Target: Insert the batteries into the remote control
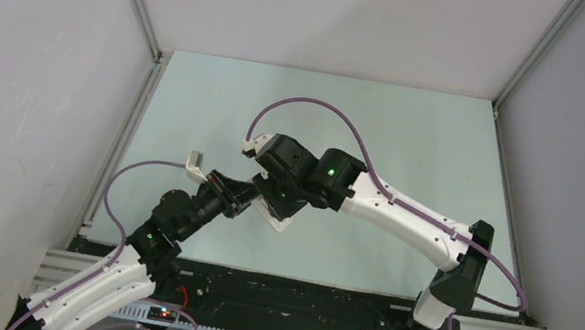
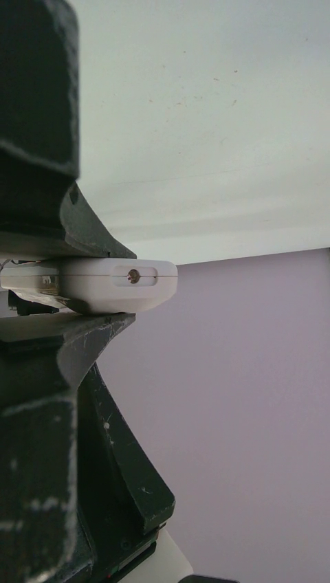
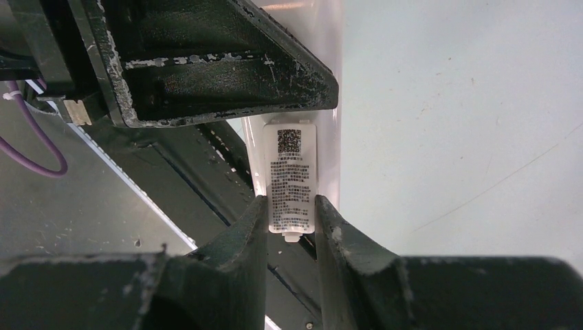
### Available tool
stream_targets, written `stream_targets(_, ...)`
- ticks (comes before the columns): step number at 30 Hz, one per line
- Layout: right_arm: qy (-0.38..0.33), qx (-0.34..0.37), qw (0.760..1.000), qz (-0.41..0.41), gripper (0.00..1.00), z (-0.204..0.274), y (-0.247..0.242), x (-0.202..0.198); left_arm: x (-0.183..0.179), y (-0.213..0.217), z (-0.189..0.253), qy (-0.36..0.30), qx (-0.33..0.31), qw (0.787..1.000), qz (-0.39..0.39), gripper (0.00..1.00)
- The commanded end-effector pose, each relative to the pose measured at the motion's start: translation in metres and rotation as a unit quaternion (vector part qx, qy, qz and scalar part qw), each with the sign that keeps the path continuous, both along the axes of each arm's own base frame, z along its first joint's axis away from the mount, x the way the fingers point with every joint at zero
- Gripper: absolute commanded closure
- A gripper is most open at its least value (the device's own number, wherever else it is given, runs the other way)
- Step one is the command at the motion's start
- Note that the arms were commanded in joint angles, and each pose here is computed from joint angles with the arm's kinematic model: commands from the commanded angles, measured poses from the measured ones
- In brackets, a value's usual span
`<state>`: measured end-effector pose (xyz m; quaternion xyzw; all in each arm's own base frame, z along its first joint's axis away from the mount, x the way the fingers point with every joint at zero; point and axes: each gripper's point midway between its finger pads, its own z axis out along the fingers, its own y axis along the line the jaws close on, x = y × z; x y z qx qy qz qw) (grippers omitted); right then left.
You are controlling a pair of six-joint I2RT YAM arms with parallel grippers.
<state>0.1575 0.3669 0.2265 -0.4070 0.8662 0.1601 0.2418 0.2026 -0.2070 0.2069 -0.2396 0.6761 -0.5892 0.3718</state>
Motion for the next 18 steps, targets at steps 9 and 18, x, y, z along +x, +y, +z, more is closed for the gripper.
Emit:
stream_targets(9,-0.002,0.006,1.0,0.008,0.83,0.005,0.006,0.003,0.001,0.0,0.017,-0.022,-0.026,0.999,0.0,0.93)
stream_targets(18,0.009,0.001,1.0,0.012,0.83,0.0,0.006,0.002,0.0,0.001,0.018,-0.022,-0.029,0.999,0.002,0.93)
